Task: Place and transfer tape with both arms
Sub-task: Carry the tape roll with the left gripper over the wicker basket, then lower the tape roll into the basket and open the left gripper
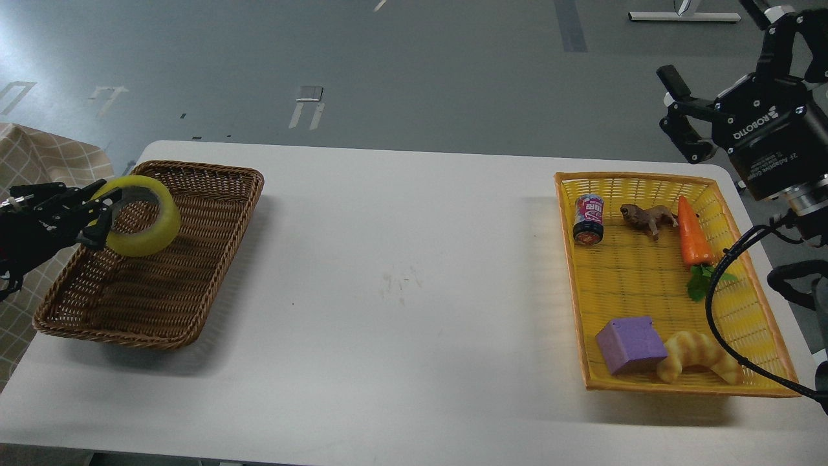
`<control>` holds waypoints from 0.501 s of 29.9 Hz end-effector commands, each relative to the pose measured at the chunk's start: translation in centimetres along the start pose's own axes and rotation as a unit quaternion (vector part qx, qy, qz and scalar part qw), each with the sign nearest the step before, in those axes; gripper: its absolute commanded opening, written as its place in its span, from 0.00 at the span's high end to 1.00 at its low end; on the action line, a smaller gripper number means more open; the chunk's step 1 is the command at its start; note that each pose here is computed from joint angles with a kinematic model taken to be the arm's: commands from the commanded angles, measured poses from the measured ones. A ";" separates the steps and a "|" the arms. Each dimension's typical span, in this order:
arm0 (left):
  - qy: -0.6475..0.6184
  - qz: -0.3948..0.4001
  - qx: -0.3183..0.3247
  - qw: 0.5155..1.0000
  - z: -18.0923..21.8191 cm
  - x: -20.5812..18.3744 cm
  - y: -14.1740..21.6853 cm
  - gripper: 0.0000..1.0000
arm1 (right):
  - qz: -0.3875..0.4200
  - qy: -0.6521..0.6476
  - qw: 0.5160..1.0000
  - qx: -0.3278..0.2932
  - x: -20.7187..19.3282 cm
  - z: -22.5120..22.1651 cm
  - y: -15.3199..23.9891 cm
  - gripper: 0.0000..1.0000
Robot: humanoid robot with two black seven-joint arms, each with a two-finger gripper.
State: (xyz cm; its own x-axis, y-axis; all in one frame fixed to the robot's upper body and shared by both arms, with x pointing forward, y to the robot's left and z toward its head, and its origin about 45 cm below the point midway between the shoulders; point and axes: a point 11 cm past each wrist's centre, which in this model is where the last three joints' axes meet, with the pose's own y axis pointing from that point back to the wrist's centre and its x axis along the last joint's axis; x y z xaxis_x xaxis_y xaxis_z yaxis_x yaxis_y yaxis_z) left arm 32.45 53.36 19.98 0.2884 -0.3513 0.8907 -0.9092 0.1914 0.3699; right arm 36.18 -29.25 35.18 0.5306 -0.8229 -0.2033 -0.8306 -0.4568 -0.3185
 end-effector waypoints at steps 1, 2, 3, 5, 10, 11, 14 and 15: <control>0.007 -0.001 -0.005 1.000 0.8 -0.6 -0.6 0.78 | -0.001 0.001 1.000 -0.003 0.0 0.0 0.1 0.00; 0.010 0.000 -0.007 1.000 1.1 -0.6 -0.8 0.78 | 0.000 0.001 1.000 -0.003 0.0 0.0 0.1 0.00; 0.012 0.000 -0.010 1.000 1.4 -0.8 -1.0 0.78 | 0.001 0.002 1.000 -0.004 0.1 0.0 0.1 0.00; 0.019 -0.009 -0.014 1.000 2.1 -1.8 -0.9 0.78 | 0.001 0.002 1.000 -0.005 0.1 0.1 0.2 0.00; 0.023 -0.012 -0.016 1.000 2.4 -2.2 -0.8 0.76 | 0.002 0.002 1.000 -0.005 0.1 0.1 0.4 0.00; 0.024 -0.012 -0.016 0.999 2.5 -2.3 -0.9 0.75 | 0.003 0.003 1.000 -0.004 0.1 0.0 0.4 0.00; 0.027 -0.013 -0.016 0.999 2.8 -2.6 -1.2 0.73 | 0.000 0.005 1.000 -0.001 -0.1 -0.3 0.4 0.00; 0.029 -0.011 -0.017 0.999 2.9 -2.6 -1.4 0.72 | 0.000 0.005 1.000 -0.002 -0.1 -0.3 0.4 0.00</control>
State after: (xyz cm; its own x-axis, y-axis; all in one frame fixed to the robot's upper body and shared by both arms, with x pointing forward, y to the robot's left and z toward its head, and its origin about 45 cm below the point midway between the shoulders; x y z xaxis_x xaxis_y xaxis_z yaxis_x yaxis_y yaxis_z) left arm 31.91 51.66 16.73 0.3267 -0.3094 0.8931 -0.8919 0.2118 0.3996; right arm 35.86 -29.49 35.20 0.5260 -0.8273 -0.1972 -0.8336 -0.4555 -0.3125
